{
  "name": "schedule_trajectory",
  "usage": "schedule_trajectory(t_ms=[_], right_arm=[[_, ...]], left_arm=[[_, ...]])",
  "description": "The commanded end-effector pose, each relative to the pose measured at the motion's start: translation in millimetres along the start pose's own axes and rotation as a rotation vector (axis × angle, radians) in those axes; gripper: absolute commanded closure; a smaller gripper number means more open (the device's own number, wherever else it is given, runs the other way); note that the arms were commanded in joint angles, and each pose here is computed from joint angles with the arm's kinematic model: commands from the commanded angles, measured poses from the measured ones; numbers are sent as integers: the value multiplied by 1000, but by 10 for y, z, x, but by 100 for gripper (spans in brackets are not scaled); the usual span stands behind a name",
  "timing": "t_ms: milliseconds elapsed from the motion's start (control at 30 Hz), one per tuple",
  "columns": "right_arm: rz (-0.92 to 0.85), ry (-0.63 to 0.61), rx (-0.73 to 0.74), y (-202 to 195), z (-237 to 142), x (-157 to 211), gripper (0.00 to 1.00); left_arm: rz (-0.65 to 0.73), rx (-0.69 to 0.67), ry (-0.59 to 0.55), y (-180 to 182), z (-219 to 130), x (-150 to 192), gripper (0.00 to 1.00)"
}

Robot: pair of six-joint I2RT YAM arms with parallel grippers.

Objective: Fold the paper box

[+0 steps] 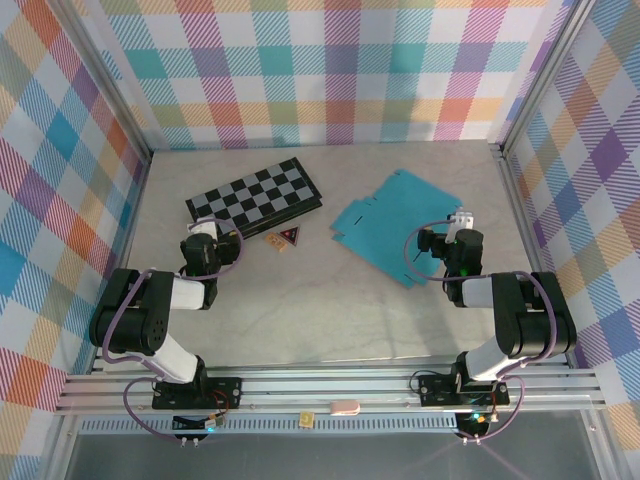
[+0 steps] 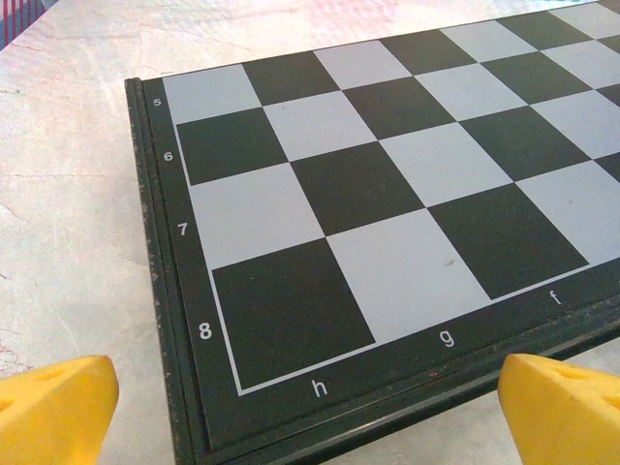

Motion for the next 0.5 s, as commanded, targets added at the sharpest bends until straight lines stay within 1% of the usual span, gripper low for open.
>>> schedule_trajectory(t_ms=[0,367,467], right_arm=[[-3,-11,0,10,14,-37,1],[-4,-14,0,10,9,-39,1],[-8,-14,-5,17,-26,-105,1]], left_arm=[[-15,6,-51,-24,-13,-87,0],[-15,5,-51,-23,-12,-89,0],[-15,6,-54,-23,-17,-90,0]])
Point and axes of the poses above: each hand's point on the last joint's axis, 136 mm out from that joint toward the fingers, its own z axis out along the fingers, its own y axis along the line the jaws close on, x = y × z, the point moved 8 cm from there along -z, back along the fingers, and after that the axes turned 2 degrees about -z, right-handed, at the moved point
